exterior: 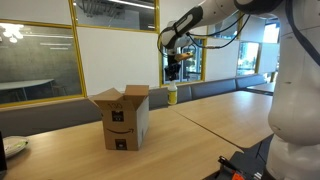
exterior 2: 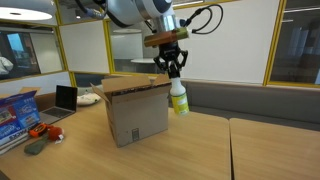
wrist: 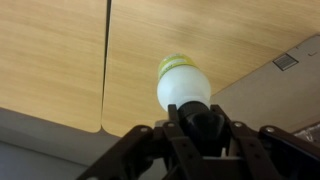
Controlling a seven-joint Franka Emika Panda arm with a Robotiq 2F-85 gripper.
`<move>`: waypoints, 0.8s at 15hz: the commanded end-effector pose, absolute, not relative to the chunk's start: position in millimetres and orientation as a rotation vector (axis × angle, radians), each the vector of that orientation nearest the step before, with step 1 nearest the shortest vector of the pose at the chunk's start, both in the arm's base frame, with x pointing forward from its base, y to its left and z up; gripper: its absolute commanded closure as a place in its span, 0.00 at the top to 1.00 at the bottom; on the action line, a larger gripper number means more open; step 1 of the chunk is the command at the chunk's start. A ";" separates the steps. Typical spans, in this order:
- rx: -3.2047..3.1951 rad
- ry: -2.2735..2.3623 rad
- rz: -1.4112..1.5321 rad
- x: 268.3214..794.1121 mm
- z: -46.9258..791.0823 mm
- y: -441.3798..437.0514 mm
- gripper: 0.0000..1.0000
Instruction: Pick up the plastics and the bottle from the table and put them in the box
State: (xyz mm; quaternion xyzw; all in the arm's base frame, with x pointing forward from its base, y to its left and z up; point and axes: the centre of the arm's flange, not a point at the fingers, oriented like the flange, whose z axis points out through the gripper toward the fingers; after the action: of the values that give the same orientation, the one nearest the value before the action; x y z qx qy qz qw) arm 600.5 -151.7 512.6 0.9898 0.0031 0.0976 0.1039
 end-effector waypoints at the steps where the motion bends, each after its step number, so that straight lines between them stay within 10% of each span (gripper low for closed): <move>1: 2.840 0.036 0.377 629.2 570.8 -123.3 0.16; 12: 2.665 0.258 0.560 666.0 645.6 -10.1 0.16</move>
State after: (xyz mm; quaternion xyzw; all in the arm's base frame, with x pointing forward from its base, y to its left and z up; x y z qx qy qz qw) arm 646.5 -35.6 611.3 0.9645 0.0819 0.1767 0.1782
